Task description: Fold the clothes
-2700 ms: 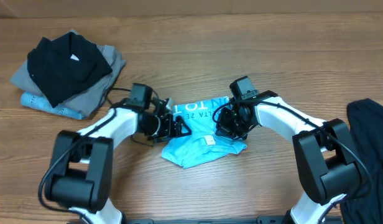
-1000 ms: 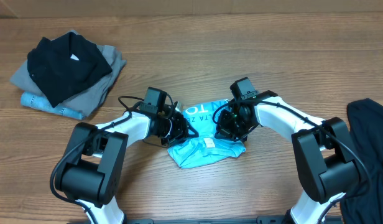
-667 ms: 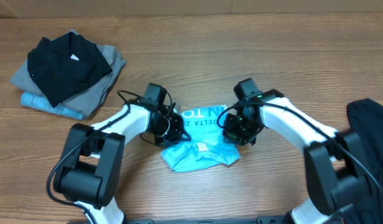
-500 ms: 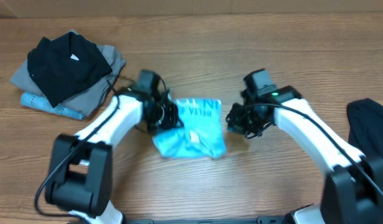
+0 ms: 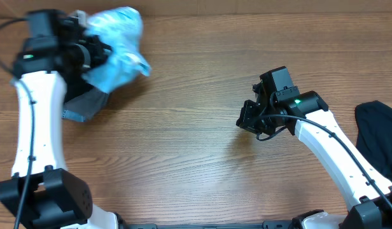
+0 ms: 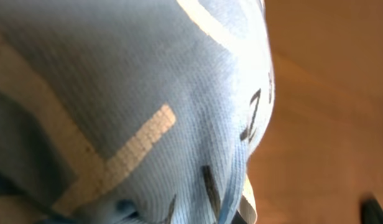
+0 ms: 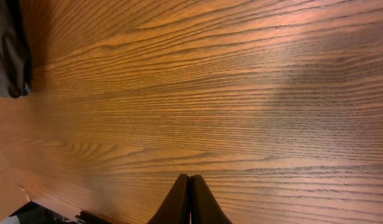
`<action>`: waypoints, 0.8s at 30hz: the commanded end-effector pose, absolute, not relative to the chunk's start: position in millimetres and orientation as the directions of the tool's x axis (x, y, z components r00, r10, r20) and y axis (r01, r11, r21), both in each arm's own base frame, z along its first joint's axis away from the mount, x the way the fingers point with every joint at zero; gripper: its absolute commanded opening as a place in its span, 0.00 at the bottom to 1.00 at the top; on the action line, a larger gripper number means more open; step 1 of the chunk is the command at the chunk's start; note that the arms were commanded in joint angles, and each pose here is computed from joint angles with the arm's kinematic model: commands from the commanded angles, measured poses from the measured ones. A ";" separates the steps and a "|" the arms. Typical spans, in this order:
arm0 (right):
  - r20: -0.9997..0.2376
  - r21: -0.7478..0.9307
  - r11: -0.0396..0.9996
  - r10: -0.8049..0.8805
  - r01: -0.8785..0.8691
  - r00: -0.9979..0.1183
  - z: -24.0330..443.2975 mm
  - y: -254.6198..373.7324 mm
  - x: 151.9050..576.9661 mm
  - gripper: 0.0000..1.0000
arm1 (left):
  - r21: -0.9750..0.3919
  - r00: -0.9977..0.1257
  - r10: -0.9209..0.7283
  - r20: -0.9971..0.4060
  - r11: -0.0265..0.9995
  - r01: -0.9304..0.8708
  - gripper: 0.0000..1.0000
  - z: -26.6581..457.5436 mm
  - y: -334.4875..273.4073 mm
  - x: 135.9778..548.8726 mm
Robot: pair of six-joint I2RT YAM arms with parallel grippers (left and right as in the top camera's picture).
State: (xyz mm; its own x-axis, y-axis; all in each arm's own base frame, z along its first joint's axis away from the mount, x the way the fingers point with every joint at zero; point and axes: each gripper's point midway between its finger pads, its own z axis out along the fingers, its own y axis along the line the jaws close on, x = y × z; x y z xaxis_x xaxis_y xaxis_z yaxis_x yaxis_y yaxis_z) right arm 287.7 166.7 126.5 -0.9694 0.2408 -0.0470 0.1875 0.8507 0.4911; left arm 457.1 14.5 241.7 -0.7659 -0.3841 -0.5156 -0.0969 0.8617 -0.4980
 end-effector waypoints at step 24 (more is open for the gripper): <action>-0.027 0.478 0.849 0.268 0.223 -0.963 134.7 162.3 281.2 0.04 | -0.289 -0.684 -0.521 -0.511 0.853 -0.434 0.32 248.4 215.7 392.2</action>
State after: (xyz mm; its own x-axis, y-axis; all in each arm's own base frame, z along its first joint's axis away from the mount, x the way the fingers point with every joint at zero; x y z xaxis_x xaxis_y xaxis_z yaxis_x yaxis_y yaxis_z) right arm 272.7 161.7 121.7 -0.9652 0.2605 0.0238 0.2422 0.8556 0.4574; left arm 384.9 248.1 248.8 -0.6211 -0.5821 -0.5248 -0.5370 0.8038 -0.2561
